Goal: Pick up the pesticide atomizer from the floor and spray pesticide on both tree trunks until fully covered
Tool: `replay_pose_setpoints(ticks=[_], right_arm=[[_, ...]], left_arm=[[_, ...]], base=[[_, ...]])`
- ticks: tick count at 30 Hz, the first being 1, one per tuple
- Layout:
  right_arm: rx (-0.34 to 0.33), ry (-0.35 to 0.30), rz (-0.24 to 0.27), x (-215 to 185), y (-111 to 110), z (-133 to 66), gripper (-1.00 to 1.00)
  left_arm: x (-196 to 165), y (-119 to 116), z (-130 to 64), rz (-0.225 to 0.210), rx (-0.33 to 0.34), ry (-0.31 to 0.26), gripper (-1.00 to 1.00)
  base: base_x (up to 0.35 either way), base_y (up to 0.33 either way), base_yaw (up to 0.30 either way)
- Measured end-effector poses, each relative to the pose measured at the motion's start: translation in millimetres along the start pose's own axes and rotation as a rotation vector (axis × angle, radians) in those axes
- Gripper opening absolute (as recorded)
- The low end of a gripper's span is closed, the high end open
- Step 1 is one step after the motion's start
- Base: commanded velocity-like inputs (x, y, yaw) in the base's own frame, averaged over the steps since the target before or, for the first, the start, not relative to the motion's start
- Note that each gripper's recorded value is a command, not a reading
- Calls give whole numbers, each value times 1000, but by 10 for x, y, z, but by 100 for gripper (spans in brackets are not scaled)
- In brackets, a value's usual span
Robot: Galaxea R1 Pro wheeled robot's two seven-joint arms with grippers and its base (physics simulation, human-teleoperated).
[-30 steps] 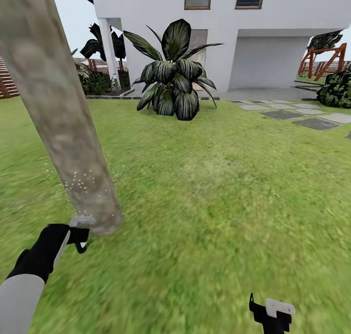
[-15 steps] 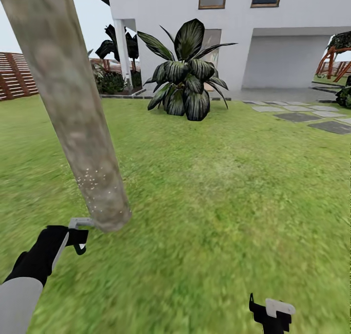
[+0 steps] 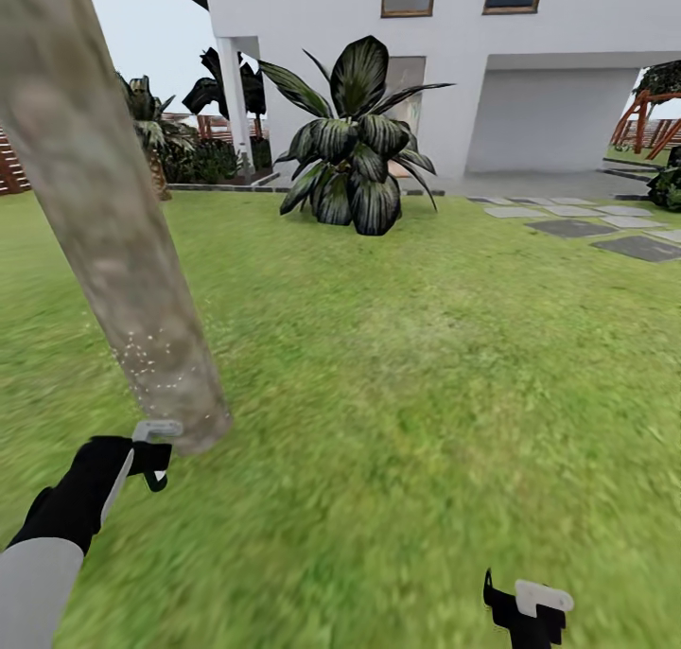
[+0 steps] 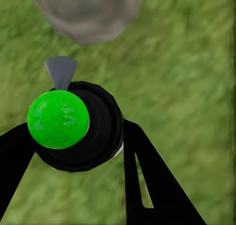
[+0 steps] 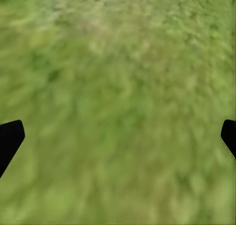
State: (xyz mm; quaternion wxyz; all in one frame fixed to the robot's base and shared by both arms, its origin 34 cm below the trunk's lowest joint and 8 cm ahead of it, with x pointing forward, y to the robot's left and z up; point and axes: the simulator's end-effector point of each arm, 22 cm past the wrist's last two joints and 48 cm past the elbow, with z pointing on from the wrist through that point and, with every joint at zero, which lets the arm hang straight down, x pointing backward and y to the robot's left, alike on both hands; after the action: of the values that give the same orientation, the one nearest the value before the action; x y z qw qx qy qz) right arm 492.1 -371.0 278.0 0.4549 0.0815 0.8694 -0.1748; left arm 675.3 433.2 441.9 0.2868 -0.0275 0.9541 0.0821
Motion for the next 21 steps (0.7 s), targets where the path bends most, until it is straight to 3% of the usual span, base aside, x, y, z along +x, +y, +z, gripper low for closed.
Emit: replay_pose_setpoints(ticks=[6,13,17,21], right_arm=[[0,0,0,0,0,0,100],[-1,0,1,1,11,-3,100],[-1,0,1,1,11,-3,100],[0,0,0,0,3,-1,100]], left_arm=[[1,7,1,-1,-2,-1,-100],[43,40,15,6,-12,10,-100],[91,171,24,-32,-28,17,-100],[151,174,49,-39,-29,30,-100]], base=[[147,-221,9],[27,-272,251],[203,-213,174],[240,-188,11]])
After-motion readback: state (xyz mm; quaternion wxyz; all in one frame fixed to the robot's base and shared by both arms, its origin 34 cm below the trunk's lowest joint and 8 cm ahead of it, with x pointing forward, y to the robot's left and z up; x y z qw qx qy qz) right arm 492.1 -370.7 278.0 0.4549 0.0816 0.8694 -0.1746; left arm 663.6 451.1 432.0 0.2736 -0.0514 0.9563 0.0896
